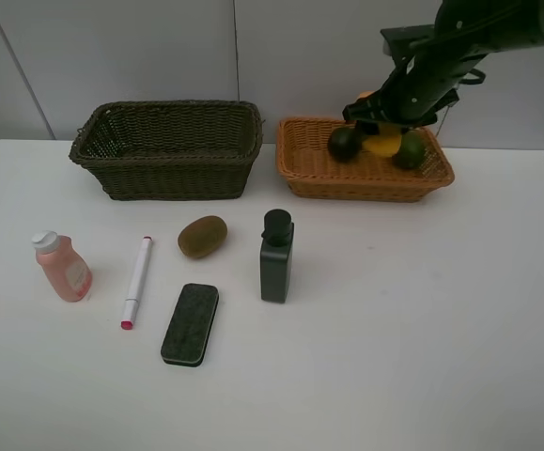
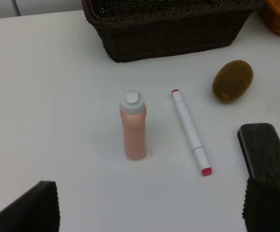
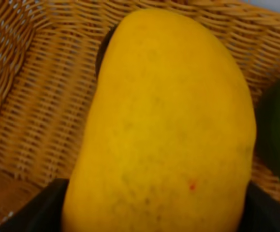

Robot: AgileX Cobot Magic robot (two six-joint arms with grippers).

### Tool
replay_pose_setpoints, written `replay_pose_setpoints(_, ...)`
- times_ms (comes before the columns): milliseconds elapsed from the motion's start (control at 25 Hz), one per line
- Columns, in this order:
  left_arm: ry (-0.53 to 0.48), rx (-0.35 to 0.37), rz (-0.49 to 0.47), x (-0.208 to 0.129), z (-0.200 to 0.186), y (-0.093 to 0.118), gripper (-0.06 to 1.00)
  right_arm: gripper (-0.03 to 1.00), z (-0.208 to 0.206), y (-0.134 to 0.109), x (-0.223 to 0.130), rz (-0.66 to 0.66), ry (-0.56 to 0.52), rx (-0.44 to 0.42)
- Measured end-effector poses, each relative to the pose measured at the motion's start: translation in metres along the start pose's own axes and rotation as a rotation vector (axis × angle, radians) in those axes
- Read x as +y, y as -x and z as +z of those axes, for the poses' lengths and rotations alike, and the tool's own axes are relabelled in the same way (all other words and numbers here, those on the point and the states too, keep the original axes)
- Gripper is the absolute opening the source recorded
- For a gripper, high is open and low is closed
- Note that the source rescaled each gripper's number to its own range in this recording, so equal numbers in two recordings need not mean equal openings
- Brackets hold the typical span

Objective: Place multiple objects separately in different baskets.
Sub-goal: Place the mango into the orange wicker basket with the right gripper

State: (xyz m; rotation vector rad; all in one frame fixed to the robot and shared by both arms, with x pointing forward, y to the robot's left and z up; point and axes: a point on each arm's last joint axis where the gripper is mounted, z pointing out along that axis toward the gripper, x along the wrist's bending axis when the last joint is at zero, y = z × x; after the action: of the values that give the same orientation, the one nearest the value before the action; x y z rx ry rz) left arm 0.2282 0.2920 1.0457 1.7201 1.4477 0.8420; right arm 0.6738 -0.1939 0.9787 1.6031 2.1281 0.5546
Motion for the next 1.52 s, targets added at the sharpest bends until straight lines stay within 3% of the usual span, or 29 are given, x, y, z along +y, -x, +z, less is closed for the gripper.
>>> replay_pose_setpoints(360, 0.000, 0.000, 0.000, 0.000, 0.000, 0.000, 1.00, 0.58, 0.026, -0.002, -0.001, -0.005, -0.007, 0.003)
replay_pose_setpoints(1080, 0.000, 0.000, 0.000, 0.000, 0.000, 0.000, 1.00, 0.58, 0.026, -0.002, 0.000, -0.005, 0.001, 0.004)
replay_pose_setpoints(1120, 0.000, 0.000, 0.000, 0.000, 0.000, 0.000, 1.00, 0.63, 0.026, -0.002, 0.000, -0.006, 0.001, 0.003)
replay_pose_setpoints(1200, 0.000, 0.000, 0.000, 0.000, 0.000, 0.000, 1.00, 0.85, 0.026, -0.001, 0.000, -0.015, 0.002, -0.002)
replay_pose_setpoints(1400, 0.000, 0.000, 0.000, 0.000, 0.000, 0.000, 1.00, 0.98, 0.026, -0.001, 0.000, -0.017, 0.005, -0.004)
replay_pose_setpoints(1520, 0.000, 0.000, 0.000, 0.000, 0.000, 0.000, 1.00, 1.00, 0.026, -0.001, 0.000, -0.018, 0.005, -0.004)
